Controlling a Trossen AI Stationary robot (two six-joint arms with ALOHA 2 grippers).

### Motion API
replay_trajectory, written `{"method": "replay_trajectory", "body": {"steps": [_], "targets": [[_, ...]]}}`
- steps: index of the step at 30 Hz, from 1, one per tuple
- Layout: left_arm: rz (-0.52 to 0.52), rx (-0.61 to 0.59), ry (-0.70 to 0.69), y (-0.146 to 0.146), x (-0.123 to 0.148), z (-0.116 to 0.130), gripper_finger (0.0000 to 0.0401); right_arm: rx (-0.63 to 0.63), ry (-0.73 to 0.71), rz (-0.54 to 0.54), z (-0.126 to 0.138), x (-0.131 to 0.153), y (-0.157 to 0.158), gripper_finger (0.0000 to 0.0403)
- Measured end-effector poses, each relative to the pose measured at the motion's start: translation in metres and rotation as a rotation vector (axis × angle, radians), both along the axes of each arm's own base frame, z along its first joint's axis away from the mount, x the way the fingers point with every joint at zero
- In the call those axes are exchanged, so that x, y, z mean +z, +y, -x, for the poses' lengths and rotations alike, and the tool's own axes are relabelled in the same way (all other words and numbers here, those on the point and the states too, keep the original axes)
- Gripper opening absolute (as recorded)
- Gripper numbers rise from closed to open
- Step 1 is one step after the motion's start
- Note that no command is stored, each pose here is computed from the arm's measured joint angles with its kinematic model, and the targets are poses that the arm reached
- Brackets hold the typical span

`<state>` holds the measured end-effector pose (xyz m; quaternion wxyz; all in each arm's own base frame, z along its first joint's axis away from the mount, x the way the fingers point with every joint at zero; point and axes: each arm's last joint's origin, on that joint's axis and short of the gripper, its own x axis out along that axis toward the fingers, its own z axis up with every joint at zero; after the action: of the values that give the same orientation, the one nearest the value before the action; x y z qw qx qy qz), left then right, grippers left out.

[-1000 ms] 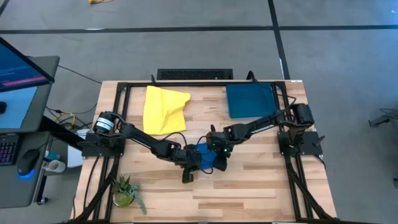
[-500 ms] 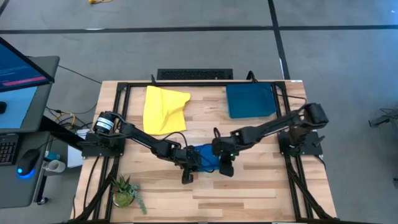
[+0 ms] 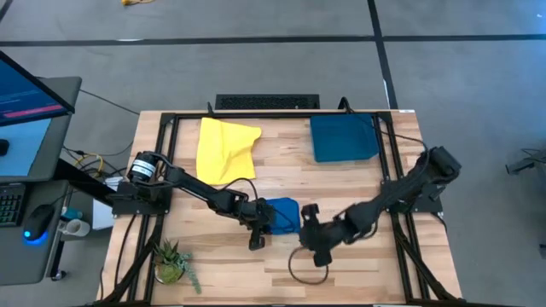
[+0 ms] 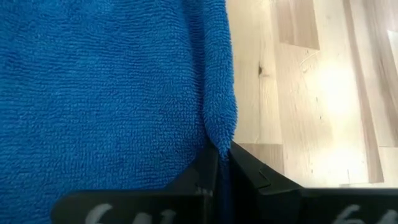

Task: Roll microfiber towels into tight, uniform cylinder then place into a basket
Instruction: Roll the blue microfiber cloth

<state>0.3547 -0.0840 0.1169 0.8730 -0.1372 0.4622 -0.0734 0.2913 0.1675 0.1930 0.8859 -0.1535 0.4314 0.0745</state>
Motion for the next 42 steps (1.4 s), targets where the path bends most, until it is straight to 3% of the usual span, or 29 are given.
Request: {"method": "replay_trajectory", "body": {"steps": [8,15,29,36,42], "targets": [[0.010,0.007,0.002,0.005,0.000,-0.001,0.0006,0.018,0.010,0.275,-0.012,-0.051,0.014,0.0132],[0.017,0.004,0.007,0.005,0.001,-0.001,0.0006,0.014,0.062,0.306,-0.023,-0.073,0.015,0.0128],[0.017,0.004,0.011,0.005,0.001,0.000,0.0006,-0.143,0.089,0.249,-0.034,-0.075,-0.008,0.0128],[0.004,-0.008,0.006,0.005,0.001,-0.001,0.0006,-0.187,0.153,0.122,-0.040,-0.078,-0.021,0.0128],[-0.047,-0.016,-0.009,0.006,0.003,0.000,0.0006,-0.202,0.173,0.081,-0.042,-0.079,-0.025,0.0128]]}}
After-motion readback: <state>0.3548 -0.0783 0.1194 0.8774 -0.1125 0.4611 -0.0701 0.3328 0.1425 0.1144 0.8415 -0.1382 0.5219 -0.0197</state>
